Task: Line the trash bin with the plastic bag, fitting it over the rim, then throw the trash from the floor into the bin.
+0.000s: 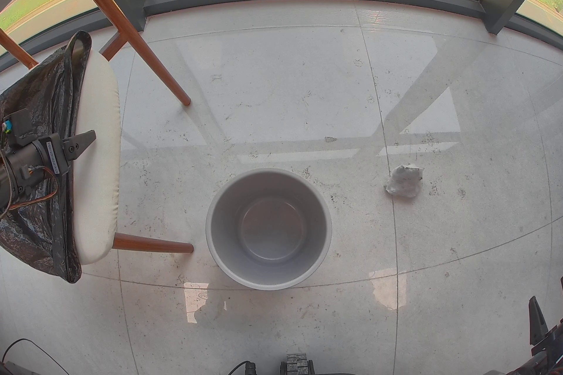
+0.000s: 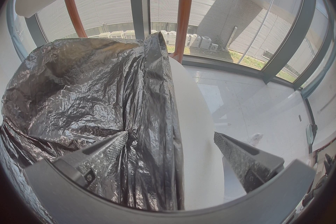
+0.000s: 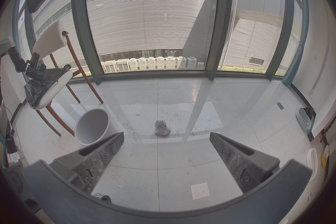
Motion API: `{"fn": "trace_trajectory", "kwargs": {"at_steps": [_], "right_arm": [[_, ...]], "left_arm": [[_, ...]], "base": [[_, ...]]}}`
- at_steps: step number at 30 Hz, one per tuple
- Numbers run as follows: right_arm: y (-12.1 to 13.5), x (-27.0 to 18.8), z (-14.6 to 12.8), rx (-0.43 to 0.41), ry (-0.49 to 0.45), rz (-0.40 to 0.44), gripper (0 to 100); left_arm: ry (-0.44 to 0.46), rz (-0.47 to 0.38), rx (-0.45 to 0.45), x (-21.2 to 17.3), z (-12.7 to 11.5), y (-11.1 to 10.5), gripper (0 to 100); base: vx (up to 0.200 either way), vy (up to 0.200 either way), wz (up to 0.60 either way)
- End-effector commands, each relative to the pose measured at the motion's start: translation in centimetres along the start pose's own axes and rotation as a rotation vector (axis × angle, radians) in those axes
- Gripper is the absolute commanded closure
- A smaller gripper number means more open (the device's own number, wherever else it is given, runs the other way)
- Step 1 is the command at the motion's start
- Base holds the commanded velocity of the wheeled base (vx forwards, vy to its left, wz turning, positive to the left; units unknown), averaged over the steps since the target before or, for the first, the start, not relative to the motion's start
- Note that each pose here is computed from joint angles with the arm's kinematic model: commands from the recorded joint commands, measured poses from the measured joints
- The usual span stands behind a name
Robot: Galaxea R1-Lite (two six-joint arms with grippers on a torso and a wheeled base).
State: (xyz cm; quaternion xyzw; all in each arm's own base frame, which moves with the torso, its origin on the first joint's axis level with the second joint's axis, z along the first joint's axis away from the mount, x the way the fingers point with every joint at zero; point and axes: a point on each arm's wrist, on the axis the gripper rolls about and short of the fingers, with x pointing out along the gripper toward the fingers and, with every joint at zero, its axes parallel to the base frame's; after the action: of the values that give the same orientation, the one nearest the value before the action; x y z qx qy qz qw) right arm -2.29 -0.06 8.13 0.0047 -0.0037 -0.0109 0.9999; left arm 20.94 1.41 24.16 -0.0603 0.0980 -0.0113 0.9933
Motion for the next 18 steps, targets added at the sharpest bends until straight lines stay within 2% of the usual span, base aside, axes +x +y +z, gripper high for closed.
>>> {"fn": "trace_trajectory", "kwargs": {"at_steps": [1,12,13,18], "right_arm": [[0.0,0.02,-0.52,0.0,0.003,0.0,0],[0.0,0.02,-0.52,0.0,0.003,0.0,0],[0.0,0.02,-0.52,0.0,0.003,0.0,0],[0.0,0.02,-0.52,0.0,0.003,0.0,0]], "left_arm": [[0.014,0.005,-0.003,0.71,-0.05,0.16,0],[0.002,0.015,-0.017,0.86,0.35,0.22,0],[0.006,0.015,-0.018,0.87,0.22,0.24,100],[0.009,0.017,-0.02,0.87,0.13,0.25,100]], "base": [[0.0,0.0,0.0],[0.0,0.0,0.0],[0.0,0.0,0.0],[0.0,0.0,0.0]]}}
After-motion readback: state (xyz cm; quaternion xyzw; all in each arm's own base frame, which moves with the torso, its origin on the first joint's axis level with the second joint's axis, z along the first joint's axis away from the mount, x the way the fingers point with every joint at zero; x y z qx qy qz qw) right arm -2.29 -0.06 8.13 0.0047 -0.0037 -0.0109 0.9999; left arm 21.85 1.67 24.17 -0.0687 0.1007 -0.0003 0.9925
